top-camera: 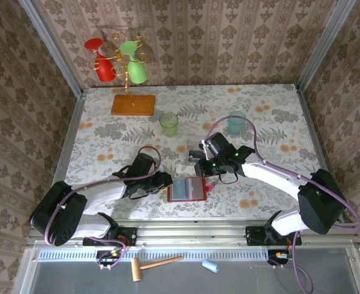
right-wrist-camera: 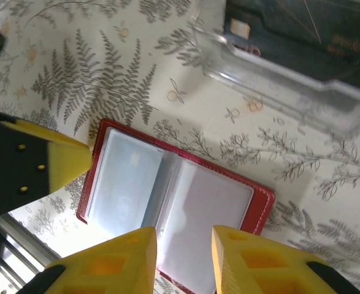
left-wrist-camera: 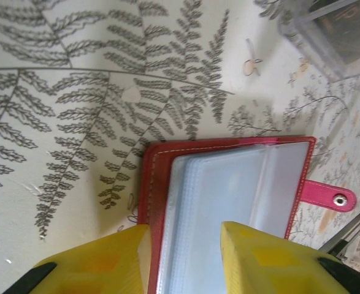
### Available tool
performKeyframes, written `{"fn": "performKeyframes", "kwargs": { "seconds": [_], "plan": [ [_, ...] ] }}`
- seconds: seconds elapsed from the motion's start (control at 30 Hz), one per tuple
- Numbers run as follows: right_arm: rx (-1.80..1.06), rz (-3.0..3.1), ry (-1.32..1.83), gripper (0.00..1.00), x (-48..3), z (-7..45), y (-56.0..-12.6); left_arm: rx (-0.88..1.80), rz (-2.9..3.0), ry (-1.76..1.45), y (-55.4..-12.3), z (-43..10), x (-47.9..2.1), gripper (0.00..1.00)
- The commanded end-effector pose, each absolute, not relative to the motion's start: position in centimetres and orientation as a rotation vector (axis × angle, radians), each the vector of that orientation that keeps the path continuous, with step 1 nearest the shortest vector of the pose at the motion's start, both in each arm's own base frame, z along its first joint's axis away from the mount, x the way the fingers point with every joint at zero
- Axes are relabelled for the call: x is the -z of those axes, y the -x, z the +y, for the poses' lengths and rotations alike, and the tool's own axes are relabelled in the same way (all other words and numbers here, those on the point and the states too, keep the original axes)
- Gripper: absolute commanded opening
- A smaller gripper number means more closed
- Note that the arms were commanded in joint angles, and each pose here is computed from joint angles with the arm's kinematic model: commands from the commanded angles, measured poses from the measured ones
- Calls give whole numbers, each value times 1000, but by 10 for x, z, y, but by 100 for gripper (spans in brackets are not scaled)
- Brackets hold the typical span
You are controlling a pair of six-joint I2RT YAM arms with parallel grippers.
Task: Take the credit cards out of the card holder
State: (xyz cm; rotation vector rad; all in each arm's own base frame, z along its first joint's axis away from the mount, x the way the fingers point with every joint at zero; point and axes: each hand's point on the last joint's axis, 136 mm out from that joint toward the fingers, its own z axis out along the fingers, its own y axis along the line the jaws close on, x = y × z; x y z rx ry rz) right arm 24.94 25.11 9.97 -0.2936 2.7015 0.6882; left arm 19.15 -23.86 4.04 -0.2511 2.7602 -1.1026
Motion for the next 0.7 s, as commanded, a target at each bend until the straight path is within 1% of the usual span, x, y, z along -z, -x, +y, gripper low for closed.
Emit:
{"fn": "performKeyframes", "kwargs": {
  "seconds": [0.0,0.1,0.27,0.4,0.67],
  "plan": [
    [-793,2705,71,28,-101,257,-248,1112,2716,277,-197,-235,-52,35],
    [-845,2711,29,26,-100,262,-245,1123,2696,284,-197,-231,-56,35],
    [-896,2743,-77,20,-98,267,-241,1131,2715,279,-193,-229,-54,34],
    [-975,2765,-108,19,-96,277,-237,1138,2742,267,-190,-231,-49,30],
    [-1009,2794,-100,21,-88,290,-233,1111,2799,243,-185,-231,-35,18]
  ]
}}
